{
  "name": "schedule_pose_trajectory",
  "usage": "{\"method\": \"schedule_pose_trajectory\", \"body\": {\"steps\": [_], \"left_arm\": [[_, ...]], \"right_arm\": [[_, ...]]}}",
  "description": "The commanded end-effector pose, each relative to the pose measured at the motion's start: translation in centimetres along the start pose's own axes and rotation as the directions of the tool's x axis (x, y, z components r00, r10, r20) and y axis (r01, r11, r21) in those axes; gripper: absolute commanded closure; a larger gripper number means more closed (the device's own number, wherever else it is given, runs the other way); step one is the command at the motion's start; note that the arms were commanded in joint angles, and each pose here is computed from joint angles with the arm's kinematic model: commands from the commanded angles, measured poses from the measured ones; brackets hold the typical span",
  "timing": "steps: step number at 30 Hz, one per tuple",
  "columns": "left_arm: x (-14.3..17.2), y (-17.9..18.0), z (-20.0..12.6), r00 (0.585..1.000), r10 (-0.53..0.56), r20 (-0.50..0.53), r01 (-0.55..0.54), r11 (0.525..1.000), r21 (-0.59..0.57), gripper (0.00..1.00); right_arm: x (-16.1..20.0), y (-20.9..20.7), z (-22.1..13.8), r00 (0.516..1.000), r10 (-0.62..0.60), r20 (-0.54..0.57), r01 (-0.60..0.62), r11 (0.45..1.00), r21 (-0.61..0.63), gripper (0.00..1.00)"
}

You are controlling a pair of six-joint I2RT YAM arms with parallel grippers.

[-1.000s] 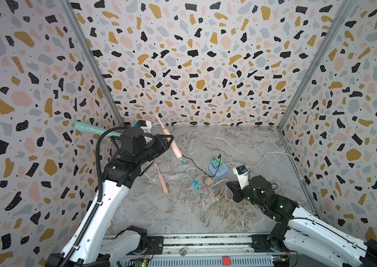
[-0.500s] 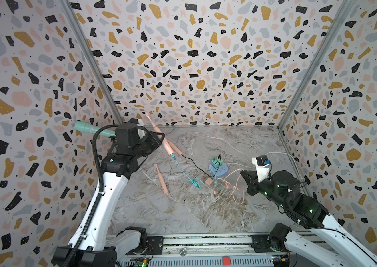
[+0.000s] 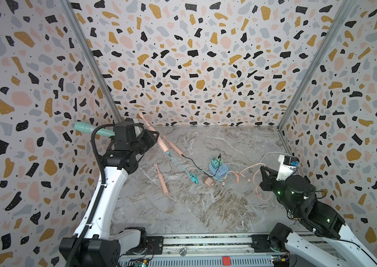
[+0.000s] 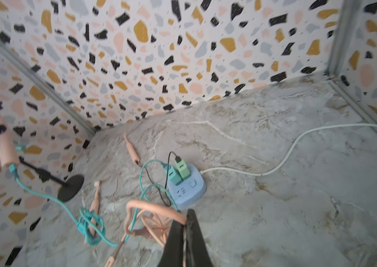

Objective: Charge the electric toothbrush
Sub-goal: Pick up the charging cable from the center of the board.

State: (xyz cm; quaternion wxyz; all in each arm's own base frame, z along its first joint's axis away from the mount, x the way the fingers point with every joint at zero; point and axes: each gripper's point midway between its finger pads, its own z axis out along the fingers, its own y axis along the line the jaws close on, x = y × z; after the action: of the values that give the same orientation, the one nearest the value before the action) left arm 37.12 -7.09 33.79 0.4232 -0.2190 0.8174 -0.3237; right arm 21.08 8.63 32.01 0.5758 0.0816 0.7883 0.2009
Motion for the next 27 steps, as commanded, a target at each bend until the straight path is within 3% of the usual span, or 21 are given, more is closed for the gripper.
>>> {"method": "schedule_pose_trajectory", "body": {"steps": [1, 3, 7, 9, 11, 12, 16, 19, 21, 24, 27], "left_arm": [[-2.7, -2.2, -1.7, 0.993, 0.06, 0.104, -0.065, 0.997, 0.043, 1.0], [-3.0, -2.0, -1.3, 0.991, 0.065, 0.113, -0.069, 0.997, 0.031, 1.0], [-3.6, -1.4, -0.1, 0.99, 0.064, 0.129, -0.068, 0.997, 0.028, 1.0], [-3.8, -1.4, 0.5, 0.988, 0.055, 0.142, -0.063, 0.997, 0.049, 1.0], [-3.6, -1.3, 1.4, 0.989, 0.06, 0.132, -0.069, 0.995, 0.068, 1.0], [-3.4, -1.0, 1.9, 0.991, 0.056, 0.122, -0.064, 0.996, 0.062, 1.0], [-2.8, -0.9, 3.1, 0.994, 0.048, 0.097, -0.058, 0.993, 0.099, 1.0], [-3.4, -0.6, 3.1, 0.991, 0.067, 0.115, -0.075, 0.995, 0.069, 1.0], [-4.2, -0.2, 3.1, 0.988, 0.069, 0.14, -0.076, 0.996, 0.046, 1.0], [-4.9, 1.2, 3.8, 0.985, 0.05, 0.166, -0.054, 0.998, 0.015, 1.0], [-4.8, 1.9, 5.3, 0.989, 0.025, 0.146, -0.028, 0.999, 0.019, 1.0]], "right_arm": [[-4.7, -0.6, -1.8, 0.978, 0.149, 0.148, -0.155, 0.987, 0.031, 1.0], [-3.9, 2.3, -0.9, 0.99, 0.121, 0.067, -0.116, 0.99, -0.076, 1.0], [1.7, 7.9, 1.2, 0.977, 0.068, -0.203, -0.129, 0.944, -0.305, 1.0], [4.2, 11.5, 0.7, 0.95, 0.019, -0.311, -0.175, 0.859, -0.481, 1.0], [5.9, 15.4, -1.0, 0.912, -0.061, -0.405, -0.244, 0.714, -0.656, 1.0], [6.1, 16.4, -1.4, 0.898, -0.092, -0.43, -0.263, 0.673, -0.692, 1.0], [3.8, 16.3, -1.1, 0.902, -0.149, -0.406, -0.176, 0.732, -0.659, 1.0], [2.1, 12.0, 1.2, 0.915, -0.182, -0.361, 0.011, 0.903, -0.429, 1.0], [1.0, 9.4, 1.5, 0.919, -0.175, -0.353, 0.072, 0.955, -0.287, 1.0], [-0.1, 11.2, -0.5, 0.928, -0.092, -0.361, -0.059, 0.921, -0.386, 1.0], [2.4, 15.9, -2.6, 0.847, -0.067, -0.527, -0.299, 0.761, -0.576, 1.0]]}}
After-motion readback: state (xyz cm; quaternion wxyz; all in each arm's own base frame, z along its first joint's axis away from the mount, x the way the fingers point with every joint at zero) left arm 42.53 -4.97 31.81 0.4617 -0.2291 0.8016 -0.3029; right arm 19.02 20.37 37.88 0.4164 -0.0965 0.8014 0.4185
